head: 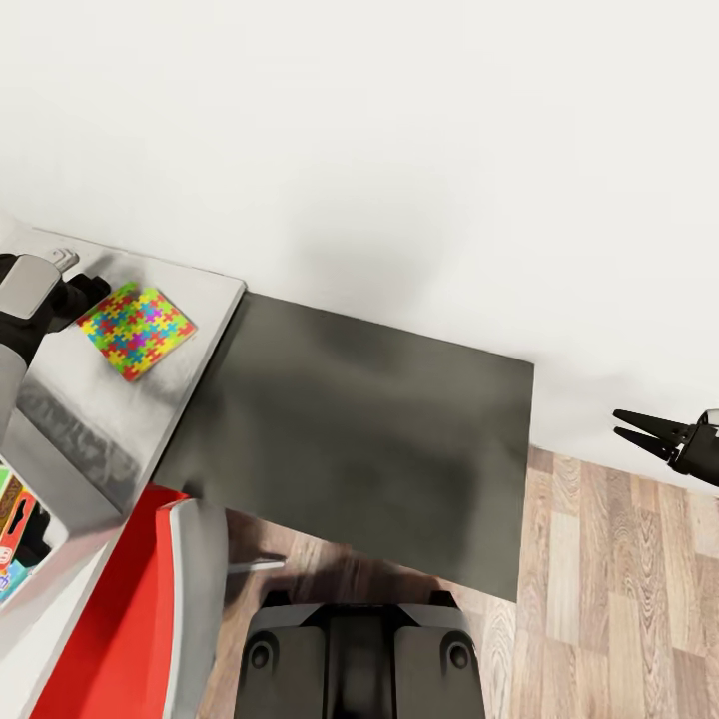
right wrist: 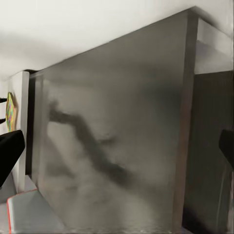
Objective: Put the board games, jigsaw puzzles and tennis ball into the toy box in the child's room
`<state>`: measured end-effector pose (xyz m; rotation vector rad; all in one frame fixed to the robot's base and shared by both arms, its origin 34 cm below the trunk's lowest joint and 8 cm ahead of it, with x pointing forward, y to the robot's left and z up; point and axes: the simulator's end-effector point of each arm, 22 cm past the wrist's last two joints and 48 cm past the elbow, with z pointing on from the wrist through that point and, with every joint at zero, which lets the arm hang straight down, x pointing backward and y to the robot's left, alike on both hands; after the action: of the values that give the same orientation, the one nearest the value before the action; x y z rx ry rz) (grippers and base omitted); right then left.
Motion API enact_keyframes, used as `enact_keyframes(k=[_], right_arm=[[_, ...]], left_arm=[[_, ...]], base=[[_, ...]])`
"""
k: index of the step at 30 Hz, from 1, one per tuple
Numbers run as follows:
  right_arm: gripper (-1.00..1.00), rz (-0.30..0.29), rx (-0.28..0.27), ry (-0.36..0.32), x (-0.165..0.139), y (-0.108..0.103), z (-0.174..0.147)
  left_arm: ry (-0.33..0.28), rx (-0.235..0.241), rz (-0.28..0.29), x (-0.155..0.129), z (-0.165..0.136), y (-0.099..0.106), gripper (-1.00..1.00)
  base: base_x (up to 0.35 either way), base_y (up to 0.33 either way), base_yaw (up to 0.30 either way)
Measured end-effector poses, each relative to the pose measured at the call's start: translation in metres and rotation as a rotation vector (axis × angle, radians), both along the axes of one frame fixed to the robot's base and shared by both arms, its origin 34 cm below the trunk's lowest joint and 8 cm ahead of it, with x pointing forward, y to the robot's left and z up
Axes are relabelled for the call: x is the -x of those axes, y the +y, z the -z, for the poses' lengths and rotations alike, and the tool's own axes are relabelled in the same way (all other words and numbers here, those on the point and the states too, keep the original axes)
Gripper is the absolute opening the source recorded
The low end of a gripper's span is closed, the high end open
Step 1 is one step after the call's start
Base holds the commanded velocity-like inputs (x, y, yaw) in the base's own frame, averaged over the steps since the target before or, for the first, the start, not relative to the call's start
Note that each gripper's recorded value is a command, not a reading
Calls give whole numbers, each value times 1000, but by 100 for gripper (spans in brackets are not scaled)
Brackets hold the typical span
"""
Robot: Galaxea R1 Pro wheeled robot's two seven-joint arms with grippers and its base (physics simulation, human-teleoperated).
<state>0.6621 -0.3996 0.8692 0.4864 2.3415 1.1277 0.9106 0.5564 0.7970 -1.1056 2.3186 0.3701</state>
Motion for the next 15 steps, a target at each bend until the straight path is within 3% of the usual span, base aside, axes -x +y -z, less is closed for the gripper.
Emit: enact_keyframes(k=[6,15], right_arm=[[100,0,0,0,0,0,0],[100,0,1,0,0,0,0]], left_arm=[[-3,3,-2,0,0,-1,100],[-2,3,-1,0,0,-1,100]], base=[[-112,-76,0],[-23,-16,0]])
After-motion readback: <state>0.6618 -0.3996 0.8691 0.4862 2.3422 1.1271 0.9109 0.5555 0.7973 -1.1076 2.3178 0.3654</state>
